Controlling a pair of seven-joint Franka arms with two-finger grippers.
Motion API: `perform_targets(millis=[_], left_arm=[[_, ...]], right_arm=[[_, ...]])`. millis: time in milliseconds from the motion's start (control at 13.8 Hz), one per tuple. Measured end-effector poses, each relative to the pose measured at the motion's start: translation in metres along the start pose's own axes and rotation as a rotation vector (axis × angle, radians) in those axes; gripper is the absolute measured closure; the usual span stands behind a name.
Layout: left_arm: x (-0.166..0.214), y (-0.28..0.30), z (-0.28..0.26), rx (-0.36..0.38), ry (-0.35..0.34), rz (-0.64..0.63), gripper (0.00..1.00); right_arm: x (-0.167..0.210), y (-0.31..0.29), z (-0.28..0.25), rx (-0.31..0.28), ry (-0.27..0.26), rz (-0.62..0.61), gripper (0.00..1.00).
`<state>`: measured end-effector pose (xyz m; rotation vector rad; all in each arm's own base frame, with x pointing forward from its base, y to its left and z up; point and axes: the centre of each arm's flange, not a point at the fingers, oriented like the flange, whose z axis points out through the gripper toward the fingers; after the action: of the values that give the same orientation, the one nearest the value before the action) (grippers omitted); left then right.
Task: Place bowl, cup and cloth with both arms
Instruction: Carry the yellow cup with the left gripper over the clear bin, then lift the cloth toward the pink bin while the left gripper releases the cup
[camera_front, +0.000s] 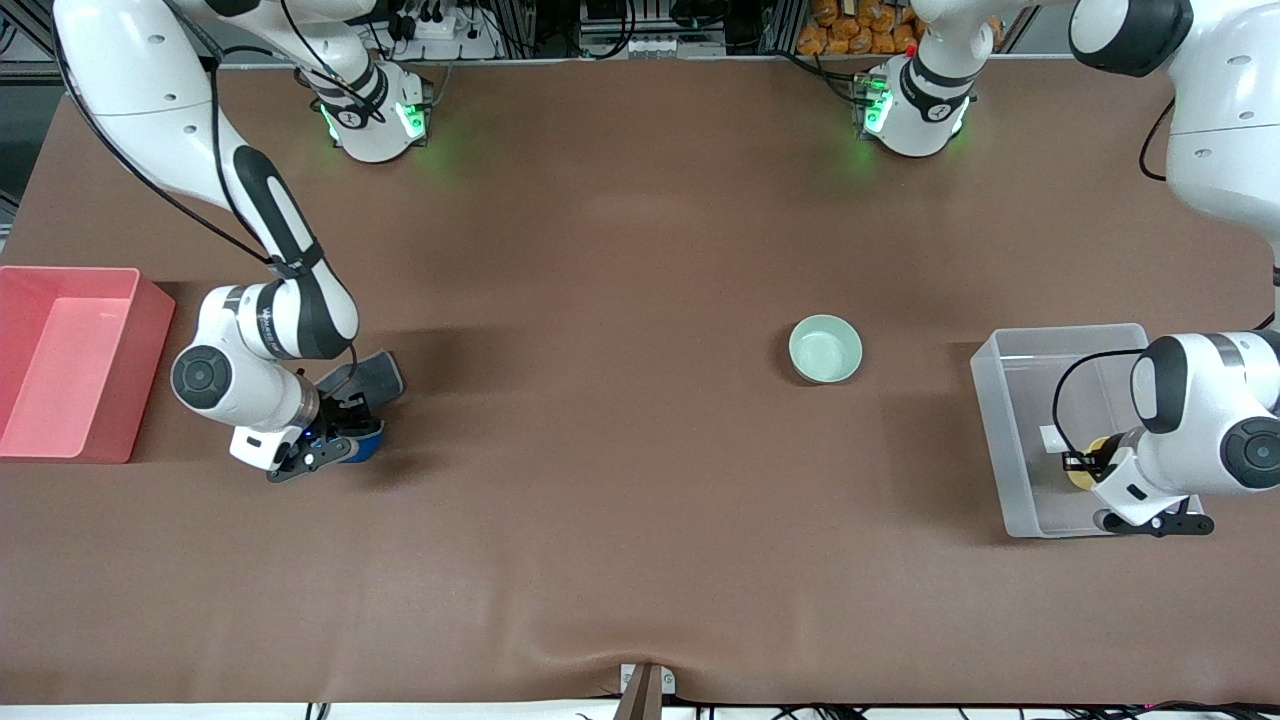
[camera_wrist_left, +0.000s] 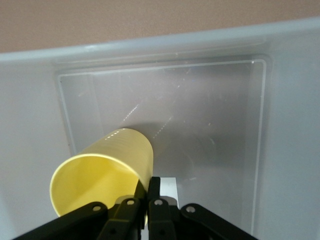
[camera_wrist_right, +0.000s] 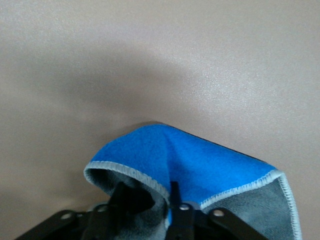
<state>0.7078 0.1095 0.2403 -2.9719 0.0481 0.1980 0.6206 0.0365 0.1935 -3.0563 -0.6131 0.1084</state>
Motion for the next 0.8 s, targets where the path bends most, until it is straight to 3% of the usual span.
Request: perform_targets(millis=[218, 654, 799], left_arm=[[0.0, -0.003, 0.006, -0.002, 0.001, -0.001, 0.61], [0.005, -0.006, -0.008, 0.003, 0.034, -0.006, 0.0], [0.004, -0.009, -0.025, 0.009, 0.041, -0.01, 0.0]], right_arm=[[0.001, 0.0, -0.001, -0.002, 0.006, 0.0, 0.96], [0.012, 0.002, -0.053, -0.03, 0.093, -0.004, 0.96], [0.011, 0.001, -0.08, -0.033, 0.105, -0.003, 0.96]])
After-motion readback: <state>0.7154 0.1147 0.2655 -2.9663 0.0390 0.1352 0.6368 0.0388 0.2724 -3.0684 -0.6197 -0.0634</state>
